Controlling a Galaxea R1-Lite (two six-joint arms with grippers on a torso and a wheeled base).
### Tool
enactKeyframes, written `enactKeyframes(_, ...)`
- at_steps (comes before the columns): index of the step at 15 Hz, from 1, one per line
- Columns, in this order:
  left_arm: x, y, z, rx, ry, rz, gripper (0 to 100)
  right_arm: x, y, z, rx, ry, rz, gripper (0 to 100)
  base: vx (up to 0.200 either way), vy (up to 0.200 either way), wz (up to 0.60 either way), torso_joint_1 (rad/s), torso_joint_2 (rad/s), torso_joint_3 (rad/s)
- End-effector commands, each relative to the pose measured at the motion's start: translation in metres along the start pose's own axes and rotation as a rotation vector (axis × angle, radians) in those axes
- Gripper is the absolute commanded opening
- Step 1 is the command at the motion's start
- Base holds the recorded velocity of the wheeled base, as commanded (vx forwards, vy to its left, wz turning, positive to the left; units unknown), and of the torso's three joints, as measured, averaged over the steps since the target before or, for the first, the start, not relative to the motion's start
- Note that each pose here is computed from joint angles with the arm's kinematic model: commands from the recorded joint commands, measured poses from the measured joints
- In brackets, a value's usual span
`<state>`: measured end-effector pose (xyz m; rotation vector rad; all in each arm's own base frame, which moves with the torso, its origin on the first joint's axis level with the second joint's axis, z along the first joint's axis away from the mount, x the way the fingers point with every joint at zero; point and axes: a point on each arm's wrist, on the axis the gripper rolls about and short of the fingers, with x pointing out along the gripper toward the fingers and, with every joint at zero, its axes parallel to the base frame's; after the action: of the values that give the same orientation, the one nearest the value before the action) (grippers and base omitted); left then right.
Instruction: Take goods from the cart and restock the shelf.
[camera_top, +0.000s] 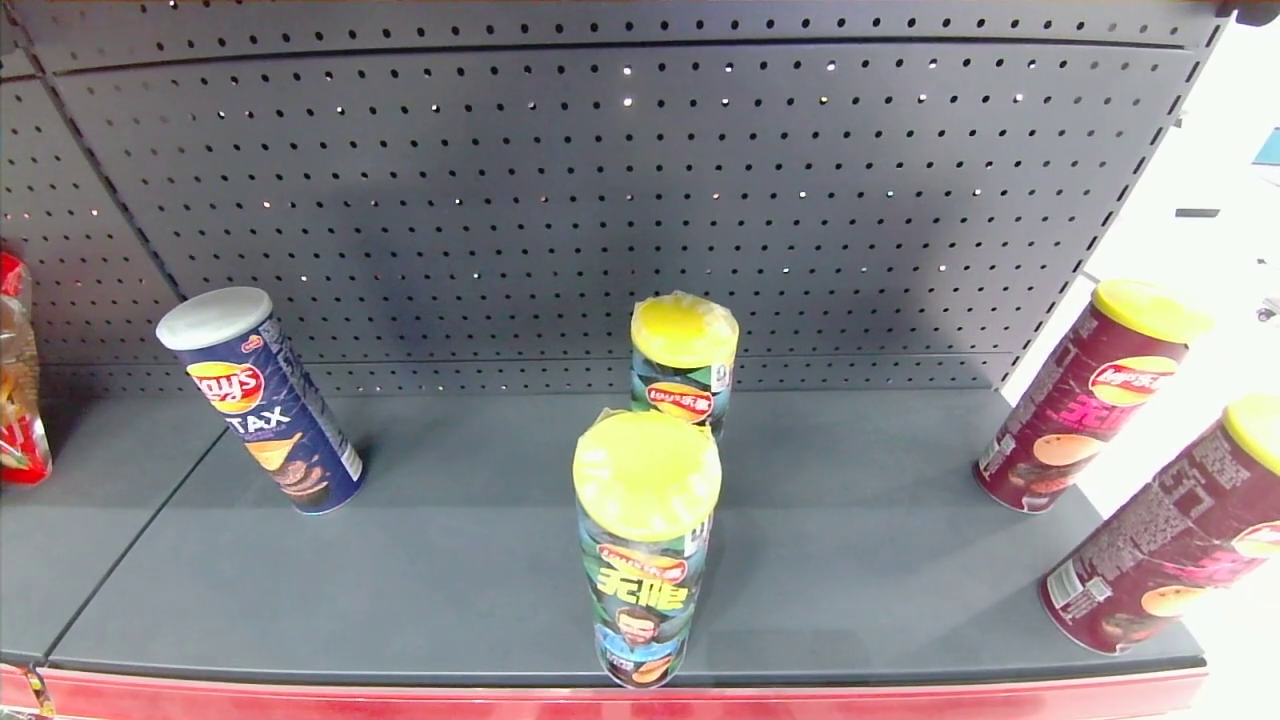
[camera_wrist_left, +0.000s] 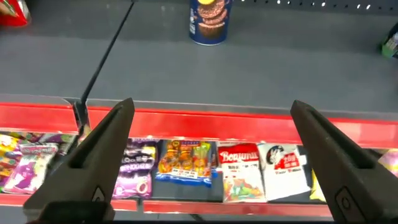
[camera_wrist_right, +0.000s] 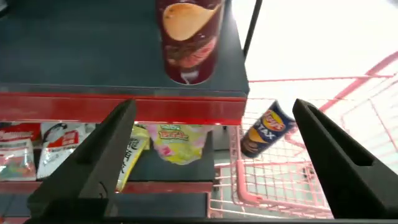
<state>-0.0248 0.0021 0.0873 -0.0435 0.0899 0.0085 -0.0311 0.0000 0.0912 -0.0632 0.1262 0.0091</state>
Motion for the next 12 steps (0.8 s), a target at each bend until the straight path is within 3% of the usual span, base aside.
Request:
enactKeyframes(1,0.0004,-0.0001,0.0002,0.005,0.005,0.000,100,-0.0022,0.0012,-0.0039,-0.002,-0.034,0.036,100,-0.200,0.000,0.00,0.007,0.00,-0.002)
enactKeyframes(7,0.0004,0.0000,0.0002,0.003,0.005,0.003,100,-0.0022,0.0012,-0.0038,-0.029,-0.036,0.038,100,-0.200,0.000,0.00,0.000,0.00,0.002)
enactKeyframes(12,0.0004,0.0001,0.0002,0.005,0.005,0.008,100,-0.0022,0.0010,-0.0038,-0.026,-0.035,0.028,100,0.000,0.000,0.00,0.000,0.00,0.000)
